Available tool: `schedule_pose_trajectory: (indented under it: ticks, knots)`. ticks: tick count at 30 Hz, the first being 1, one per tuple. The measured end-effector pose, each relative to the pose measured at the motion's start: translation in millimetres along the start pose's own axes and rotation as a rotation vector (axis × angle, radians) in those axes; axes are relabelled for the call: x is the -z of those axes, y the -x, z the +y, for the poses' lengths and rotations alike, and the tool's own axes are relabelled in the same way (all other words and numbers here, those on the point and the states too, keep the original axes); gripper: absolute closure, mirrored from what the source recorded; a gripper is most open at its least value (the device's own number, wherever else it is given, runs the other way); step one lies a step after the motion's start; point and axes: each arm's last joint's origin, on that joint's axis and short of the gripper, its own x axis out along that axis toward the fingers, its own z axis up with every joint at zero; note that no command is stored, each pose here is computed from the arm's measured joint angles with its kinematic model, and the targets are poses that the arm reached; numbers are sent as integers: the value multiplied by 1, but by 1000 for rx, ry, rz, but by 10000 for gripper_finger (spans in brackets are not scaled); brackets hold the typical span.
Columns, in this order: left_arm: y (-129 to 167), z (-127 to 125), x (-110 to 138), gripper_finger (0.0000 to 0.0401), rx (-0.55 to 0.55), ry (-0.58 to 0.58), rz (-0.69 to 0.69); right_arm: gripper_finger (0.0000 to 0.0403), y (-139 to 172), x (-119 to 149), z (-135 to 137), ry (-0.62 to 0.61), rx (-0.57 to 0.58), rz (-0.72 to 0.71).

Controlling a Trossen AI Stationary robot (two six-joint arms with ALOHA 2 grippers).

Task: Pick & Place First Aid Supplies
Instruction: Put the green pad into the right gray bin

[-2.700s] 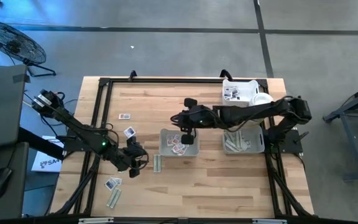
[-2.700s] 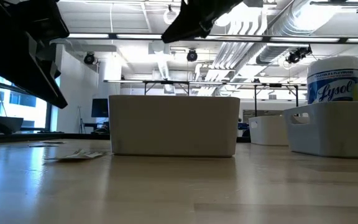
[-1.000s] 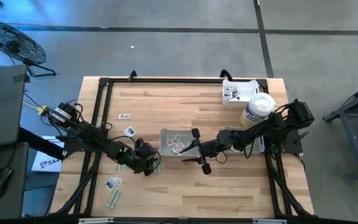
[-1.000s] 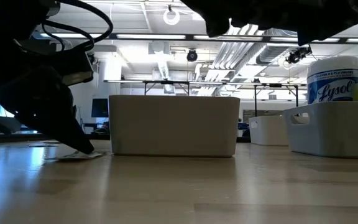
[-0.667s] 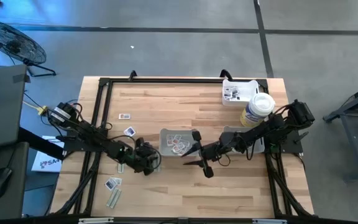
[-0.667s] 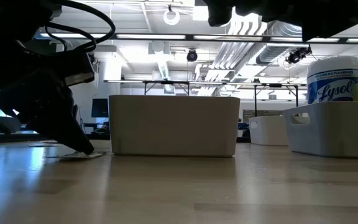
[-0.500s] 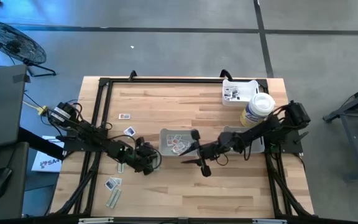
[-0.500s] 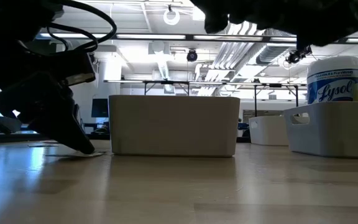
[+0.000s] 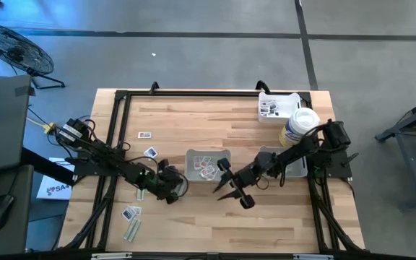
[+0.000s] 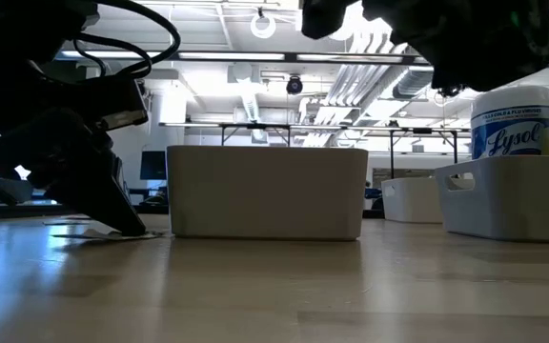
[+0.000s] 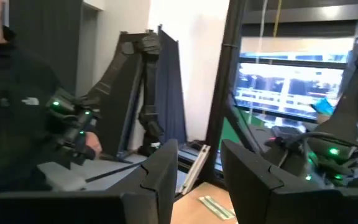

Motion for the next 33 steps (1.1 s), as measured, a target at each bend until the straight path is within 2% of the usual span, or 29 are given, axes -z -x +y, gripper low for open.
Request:
schedule_pose_trajectory:
  ticks: [4, 8, 11, 16, 20, 23, 26, 33]
  knots:
    - [0, 0, 0, 398, 1, 2, -3, 289, 5, 1, -10, -16, -7, 4]
    - [0, 0, 0, 398, 6, 5, -9, 295, 9, 2, -21, -19, 42, 14]
    - [0, -1, 0, 398, 9, 9, -9, 297, 11, 5, -27, -5, 178, 56]
    - [0, -1, 0, 400, 10, 10, -9, 295, 14, 10, -35, -2, 494, 116]
    - [0, -1, 0, 400, 10, -1, -9, 295, 17, 14, -40, 1, 665, 170]
    - [0, -1, 0, 400, 9, -18, -12, 295, 19, 16, -41, 5, 751, 197]
    - [0, -1, 0, 401, 6, -20, -14, 295, 21, 17, -42, 8, 797, 214]
    - [1, -1, -2, 401, 7, -17, -20, 295, 21, 19, -42, 6, 791, 238]
